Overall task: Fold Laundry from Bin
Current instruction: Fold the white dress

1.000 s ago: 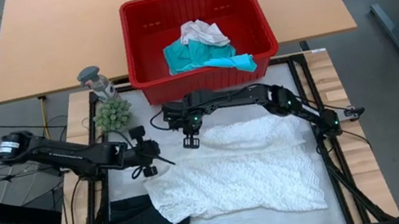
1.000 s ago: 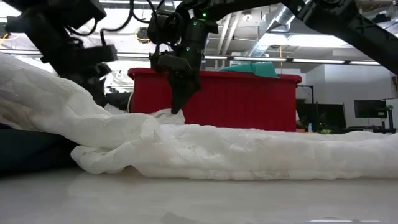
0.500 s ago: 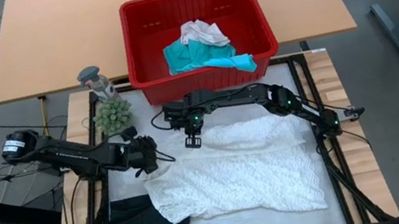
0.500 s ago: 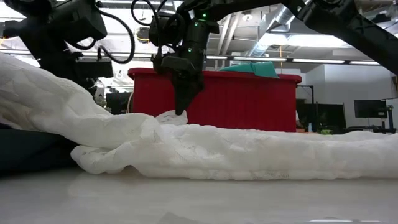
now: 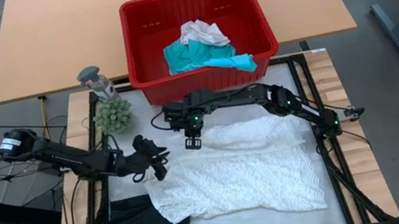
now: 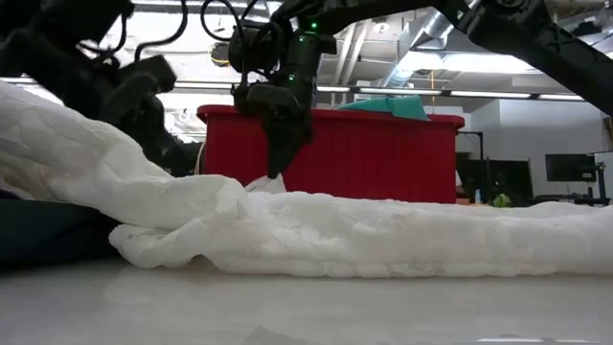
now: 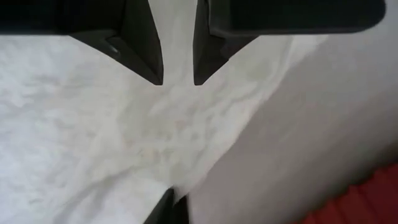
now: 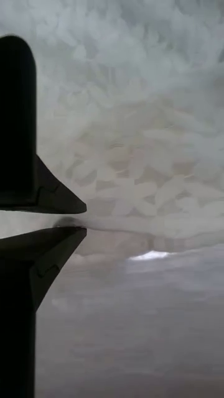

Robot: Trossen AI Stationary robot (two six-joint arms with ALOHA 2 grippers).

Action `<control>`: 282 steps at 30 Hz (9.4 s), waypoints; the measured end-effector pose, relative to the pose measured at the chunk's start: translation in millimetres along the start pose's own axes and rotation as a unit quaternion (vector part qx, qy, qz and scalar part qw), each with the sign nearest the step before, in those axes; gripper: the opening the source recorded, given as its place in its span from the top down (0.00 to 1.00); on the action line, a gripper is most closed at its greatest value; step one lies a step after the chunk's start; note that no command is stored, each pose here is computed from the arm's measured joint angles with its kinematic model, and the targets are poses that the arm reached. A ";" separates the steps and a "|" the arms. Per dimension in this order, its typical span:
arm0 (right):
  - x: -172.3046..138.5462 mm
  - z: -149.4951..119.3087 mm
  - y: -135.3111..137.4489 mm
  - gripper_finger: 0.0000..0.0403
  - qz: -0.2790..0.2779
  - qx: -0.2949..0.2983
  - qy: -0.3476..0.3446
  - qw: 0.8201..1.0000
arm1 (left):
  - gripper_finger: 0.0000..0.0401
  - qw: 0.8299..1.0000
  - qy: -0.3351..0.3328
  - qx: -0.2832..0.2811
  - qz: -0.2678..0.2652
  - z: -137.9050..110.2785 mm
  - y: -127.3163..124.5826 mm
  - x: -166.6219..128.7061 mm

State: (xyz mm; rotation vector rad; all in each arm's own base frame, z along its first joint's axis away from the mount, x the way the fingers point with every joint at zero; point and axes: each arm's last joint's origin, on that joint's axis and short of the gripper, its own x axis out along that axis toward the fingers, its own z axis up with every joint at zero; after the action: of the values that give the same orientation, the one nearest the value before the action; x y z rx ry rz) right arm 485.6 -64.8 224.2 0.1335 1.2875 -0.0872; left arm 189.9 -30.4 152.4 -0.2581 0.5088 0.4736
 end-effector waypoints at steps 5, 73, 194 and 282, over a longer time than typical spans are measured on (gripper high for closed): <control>9.0 -3.5 -3.7 0.82 -0.019 0.006 0.012 1.000 | 0.85 1.000 0.018 0.004 -0.001 -11.6 5.8 0.8; -61.4 -208.0 212.6 0.50 0.041 -0.003 -0.051 0.998 | 0.69 0.790 0.011 0.433 -0.434 61.1 -111.8 -102.6; -53.7 -286.2 254.8 0.96 -0.215 0.139 0.192 0.948 | 1.00 0.941 0.120 0.301 -0.100 59.5 -89.1 -94.8; -26.9 -232.0 68.8 0.57 -0.268 0.326 0.256 0.870 | 0.73 0.957 0.171 0.231 -0.031 43.8 -15.7 -15.3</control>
State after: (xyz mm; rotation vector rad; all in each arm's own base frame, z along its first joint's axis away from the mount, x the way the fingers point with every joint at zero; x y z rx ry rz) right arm 267.3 37.2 190.1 0.3942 1.7564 -1.0322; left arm 203.6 -34.2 199.3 0.0983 0.9305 0.2369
